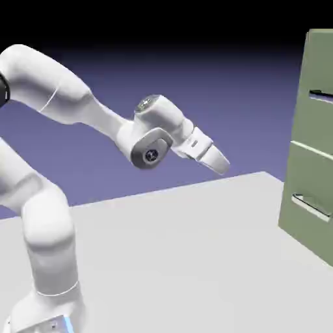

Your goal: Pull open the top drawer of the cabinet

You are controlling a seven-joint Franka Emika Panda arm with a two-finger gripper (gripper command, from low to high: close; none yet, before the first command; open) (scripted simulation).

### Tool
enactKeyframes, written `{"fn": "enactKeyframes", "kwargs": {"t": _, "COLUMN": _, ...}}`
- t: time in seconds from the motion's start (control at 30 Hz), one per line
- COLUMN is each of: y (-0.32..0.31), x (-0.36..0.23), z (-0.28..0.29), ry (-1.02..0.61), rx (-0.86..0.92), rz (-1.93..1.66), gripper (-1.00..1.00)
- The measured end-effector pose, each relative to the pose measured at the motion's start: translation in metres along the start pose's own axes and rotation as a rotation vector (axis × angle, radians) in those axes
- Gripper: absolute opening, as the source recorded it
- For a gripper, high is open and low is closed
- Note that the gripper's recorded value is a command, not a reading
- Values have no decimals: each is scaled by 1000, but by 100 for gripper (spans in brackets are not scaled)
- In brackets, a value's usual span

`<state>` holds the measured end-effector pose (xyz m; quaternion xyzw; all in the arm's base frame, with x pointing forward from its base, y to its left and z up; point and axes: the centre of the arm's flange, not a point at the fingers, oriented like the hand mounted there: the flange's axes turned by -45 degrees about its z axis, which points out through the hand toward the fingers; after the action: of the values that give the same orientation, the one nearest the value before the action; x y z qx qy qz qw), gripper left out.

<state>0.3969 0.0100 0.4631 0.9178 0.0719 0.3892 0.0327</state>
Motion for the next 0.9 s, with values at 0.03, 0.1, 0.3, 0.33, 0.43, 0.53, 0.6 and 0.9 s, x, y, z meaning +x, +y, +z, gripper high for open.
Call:
{"fn": "enactKeyframes", "kwargs": {"t": 0.03, "y": -3, "x": 8, "z": 2, "ry": 3, "rx": -11, "rz": -87, "gripper": 0}}
{"fn": "enactKeyframes", "kwargs": {"t": 0.1, "y": -10, "x": 22, "z": 6, "ry": 6, "rx": -31, "rz": -261, "gripper": 0}}
{"fn": "enactKeyframes", "kwargs": {"t": 0.3, "y": -33, "x": 60, "z": 22, "ry": 6, "rx": -87, "rz": -776, "gripper": 0}}
{"fn": "enactKeyframes", "kwargs": {"t": 0.33, "y": -36, "x": 66, "z": 26, "ry": 5, "rx": -96, "rz": -861, "gripper": 0}}
{"fn": "enactKeyframes", "kwargs": {"t": 0.43, "y": -47, "x": 81, "z": 35, "ry": 2, "rx": -122, "rz": -1113, "gripper": 0}}
{"fn": "enactKeyframes", "kwargs": {"t": 0.53, "y": -57, "x": 95, "z": 46, "ry": -3, "rx": -148, "rz": -1362, "gripper": 0}}
{"fn": "enactKeyframes", "kwargs": {"t": 0.6, "y": -64, "x": 103, "z": 53, "ry": -6, "rx": -166, "rz": -1526, "gripper": 0}}
{"fn": "enactKeyframes", "kwargs": {"t": 0.9, "y": -83, "x": 136, "z": 83, "ry": -23, "rx": -272, "rz": -2234, "gripper": 0}}
